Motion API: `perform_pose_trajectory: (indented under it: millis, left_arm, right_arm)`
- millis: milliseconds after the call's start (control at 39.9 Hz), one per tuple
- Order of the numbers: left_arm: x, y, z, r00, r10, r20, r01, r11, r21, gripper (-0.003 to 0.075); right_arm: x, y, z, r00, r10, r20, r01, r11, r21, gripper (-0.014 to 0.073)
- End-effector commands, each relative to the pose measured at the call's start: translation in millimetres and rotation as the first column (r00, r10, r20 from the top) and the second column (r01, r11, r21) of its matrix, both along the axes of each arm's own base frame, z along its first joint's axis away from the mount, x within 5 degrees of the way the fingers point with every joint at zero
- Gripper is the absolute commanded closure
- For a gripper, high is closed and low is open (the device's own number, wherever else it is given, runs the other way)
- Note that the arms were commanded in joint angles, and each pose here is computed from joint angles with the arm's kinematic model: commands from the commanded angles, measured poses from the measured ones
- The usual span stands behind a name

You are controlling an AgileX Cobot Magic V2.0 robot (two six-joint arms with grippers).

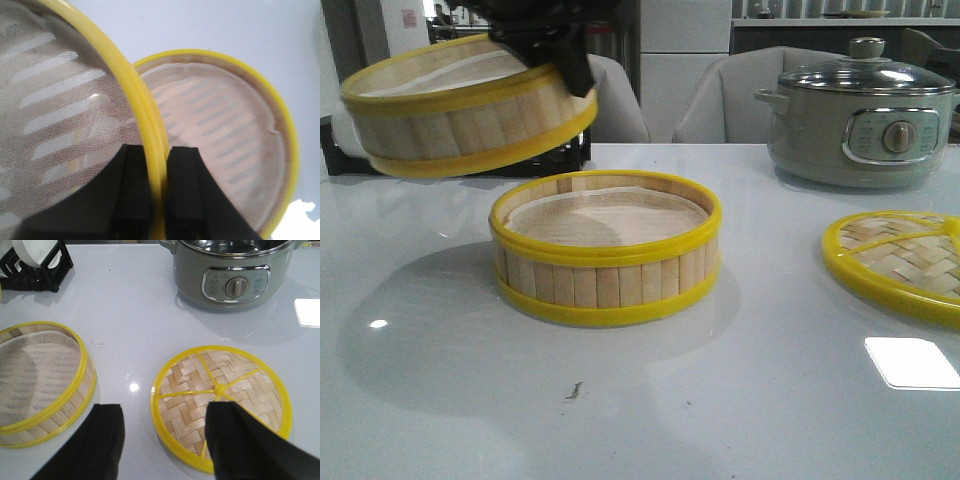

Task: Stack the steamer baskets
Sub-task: 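Grasp the basket rim with the left gripper and lift it, then carry the basket over the middle basket and lower it on top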

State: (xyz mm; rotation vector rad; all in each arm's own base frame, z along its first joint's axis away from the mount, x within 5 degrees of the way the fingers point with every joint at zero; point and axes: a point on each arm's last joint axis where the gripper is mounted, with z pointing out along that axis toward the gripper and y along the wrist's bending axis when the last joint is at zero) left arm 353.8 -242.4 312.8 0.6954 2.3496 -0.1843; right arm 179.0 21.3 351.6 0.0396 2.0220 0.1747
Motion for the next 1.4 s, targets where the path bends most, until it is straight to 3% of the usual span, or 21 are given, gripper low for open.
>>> perform_pose_trajectory:
  millis: [0, 326, 527, 727, 1003, 1379]
  left_arm:
    - [-21, -19, 45, 0.985, -0.081, 0.15, 0.092, 0.994, -0.065, 0.0634]
    - [-47, -72, 16, 0.971, -0.217, 0.105, 0.221, 0.975, -0.03, 0.0634]
    - [-42, -78, 3, 0.971, -0.22, 0.097, 0.224, 0.974, -0.034, 0.0634]
    - [-41, -88, -6, 0.977, -0.207, 0.053, 0.212, 0.968, -0.135, 0.0634]
    - [-39, -94, -26, 0.977, -0.215, 0.003, 0.214, 0.972, -0.096, 0.0634]
    - [-38, -94, -26, 0.976, -0.217, 0.021, 0.218, 0.972, -0.091, 0.0633]
  right_arm:
    - [2, 0, 20, 0.992, 0.005, 0.128, -0.005, 1.0, -0.001, 0.0119]
    - [1, 0, 20, 0.992, 0.005, 0.126, -0.005, 1.0, -0.001, 0.0119]
    - [1, 0, 20, 0.992, 0.005, 0.125, -0.005, 1.0, -0.001, 0.0119]
    - [1, 0, 20, 0.992, 0.005, 0.126, -0.005, 1.0, -0.001, 0.0119]
    - [1, 0, 20, 0.992, 0.005, 0.126, -0.005, 1.0, -0.001, 0.0119]
    - [1, 0, 20, 0.992, 0.005, 0.126, -0.005, 1.0, -0.001, 0.0119]
